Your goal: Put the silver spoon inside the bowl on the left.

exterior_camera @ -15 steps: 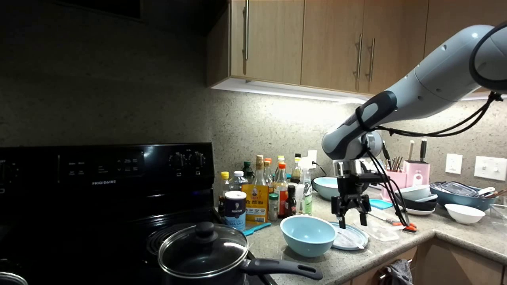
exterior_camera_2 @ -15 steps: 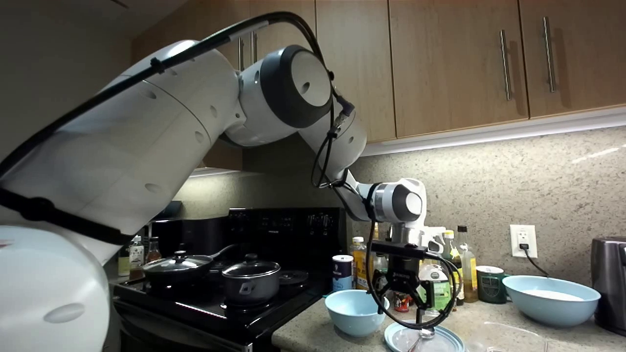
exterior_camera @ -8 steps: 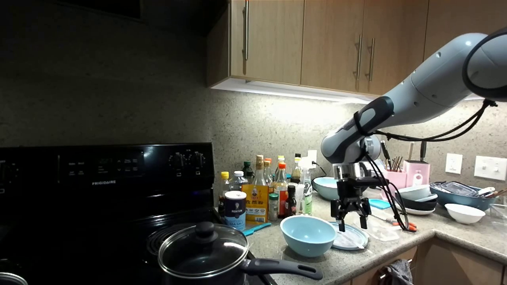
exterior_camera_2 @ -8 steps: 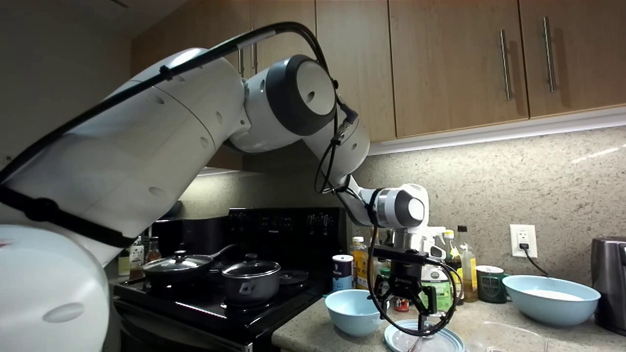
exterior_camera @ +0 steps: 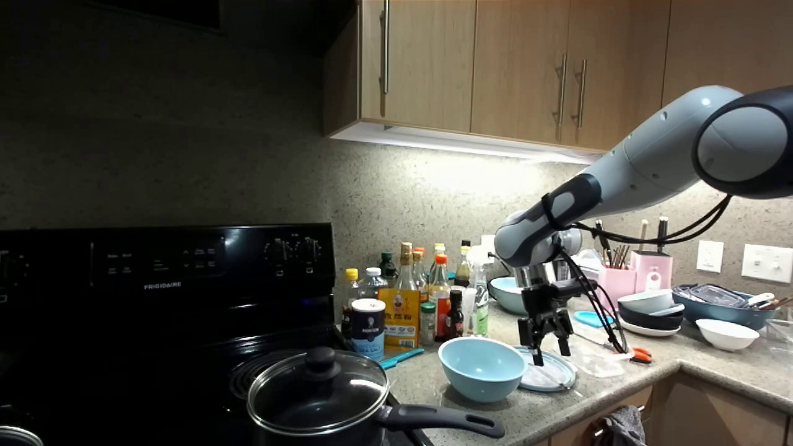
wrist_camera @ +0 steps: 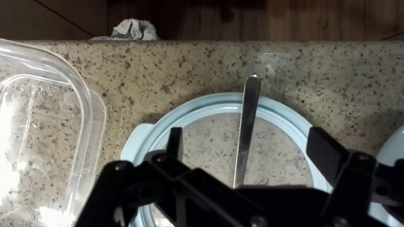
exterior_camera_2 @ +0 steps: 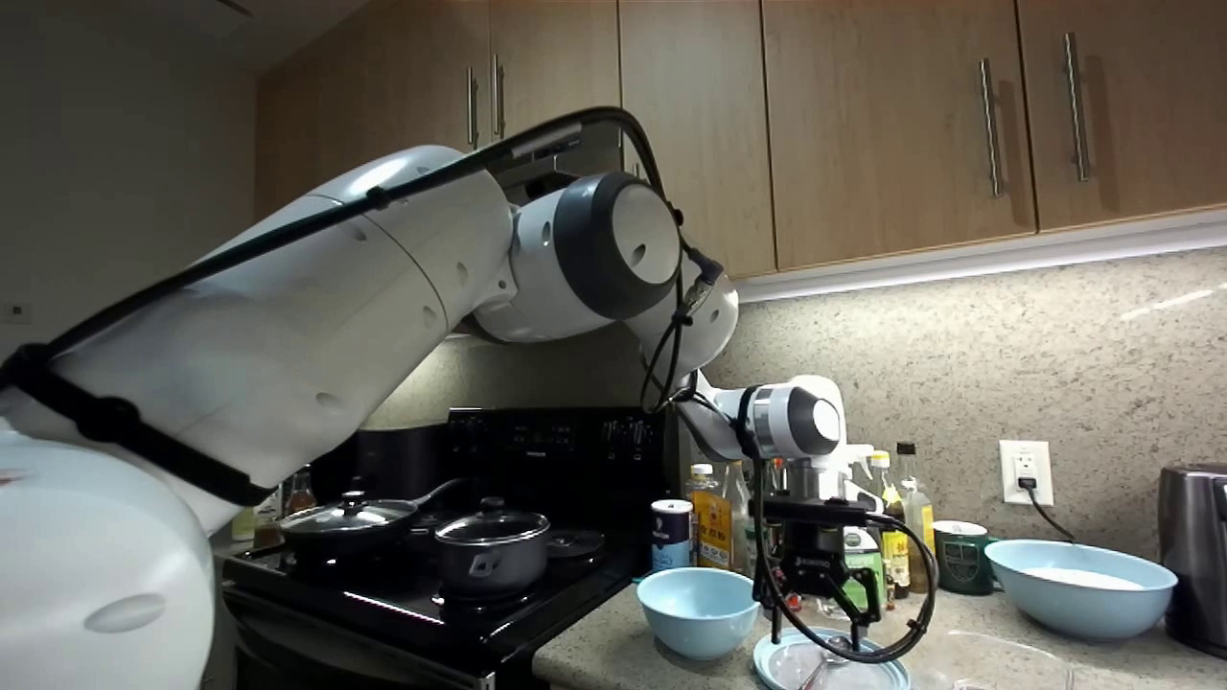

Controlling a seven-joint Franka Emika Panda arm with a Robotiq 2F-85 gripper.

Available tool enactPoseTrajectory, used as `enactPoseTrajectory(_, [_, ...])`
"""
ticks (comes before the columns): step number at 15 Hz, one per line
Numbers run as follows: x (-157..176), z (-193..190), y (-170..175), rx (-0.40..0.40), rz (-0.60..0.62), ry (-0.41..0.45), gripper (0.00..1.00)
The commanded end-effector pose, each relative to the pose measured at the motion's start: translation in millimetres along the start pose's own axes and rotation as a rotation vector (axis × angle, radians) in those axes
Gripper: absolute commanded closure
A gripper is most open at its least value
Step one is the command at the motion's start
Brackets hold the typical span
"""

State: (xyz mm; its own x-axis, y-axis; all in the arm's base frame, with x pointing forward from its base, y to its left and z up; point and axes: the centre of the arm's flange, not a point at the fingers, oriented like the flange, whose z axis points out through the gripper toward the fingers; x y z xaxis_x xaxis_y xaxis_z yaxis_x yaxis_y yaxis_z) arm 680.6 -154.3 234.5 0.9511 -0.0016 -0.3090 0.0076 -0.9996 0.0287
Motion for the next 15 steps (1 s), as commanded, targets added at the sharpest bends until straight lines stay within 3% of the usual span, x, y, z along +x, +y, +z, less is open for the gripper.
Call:
enactPoseTrajectory(1, [1, -1, 0, -0.002, -0.001, 0.0, 0.0])
enactPoseTrajectory(5, [17, 8, 9, 0.016, 0.074, 0.011, 0.0])
enactPoseTrajectory(15, [34, 20, 28, 0.008, 0.061, -0.002, 0.0])
